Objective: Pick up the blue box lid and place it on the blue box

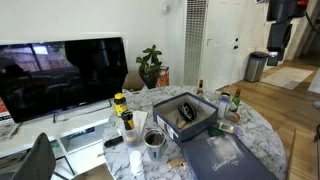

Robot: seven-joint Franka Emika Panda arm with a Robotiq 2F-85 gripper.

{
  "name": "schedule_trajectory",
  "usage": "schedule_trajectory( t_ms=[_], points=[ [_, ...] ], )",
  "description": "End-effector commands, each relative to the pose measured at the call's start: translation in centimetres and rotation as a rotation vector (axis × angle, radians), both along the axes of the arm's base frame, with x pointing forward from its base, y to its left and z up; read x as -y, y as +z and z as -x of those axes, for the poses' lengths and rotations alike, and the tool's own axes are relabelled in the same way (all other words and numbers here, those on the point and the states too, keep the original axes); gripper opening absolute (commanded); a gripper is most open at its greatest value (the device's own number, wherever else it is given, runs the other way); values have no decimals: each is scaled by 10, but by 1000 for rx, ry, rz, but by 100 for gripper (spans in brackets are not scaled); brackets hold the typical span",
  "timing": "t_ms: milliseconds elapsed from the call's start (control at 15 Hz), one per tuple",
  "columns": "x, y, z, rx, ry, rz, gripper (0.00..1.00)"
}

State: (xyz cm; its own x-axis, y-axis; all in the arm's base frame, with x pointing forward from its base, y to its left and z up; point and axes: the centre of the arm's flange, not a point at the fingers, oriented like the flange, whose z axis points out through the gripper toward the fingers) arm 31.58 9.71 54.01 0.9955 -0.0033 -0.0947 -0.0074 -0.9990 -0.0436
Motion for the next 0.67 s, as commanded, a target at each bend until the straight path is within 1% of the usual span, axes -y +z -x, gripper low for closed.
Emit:
schedule_trajectory(
  t_ms=[0,200,267,333,400,533,600],
  points=[
    [0,0,0,0,0,0,100],
    [0,0,0,0,0,0,100],
    [0,-13,-8,-18,36,-15,100],
    [0,-34,-17,-27,105,-37,100],
    [-2,-50,-23,-18,174,-56,100],
    [-3,-89,-31,9,285,-68,100],
    [-5,-113,-37,43,335,-83,100]
  ],
)
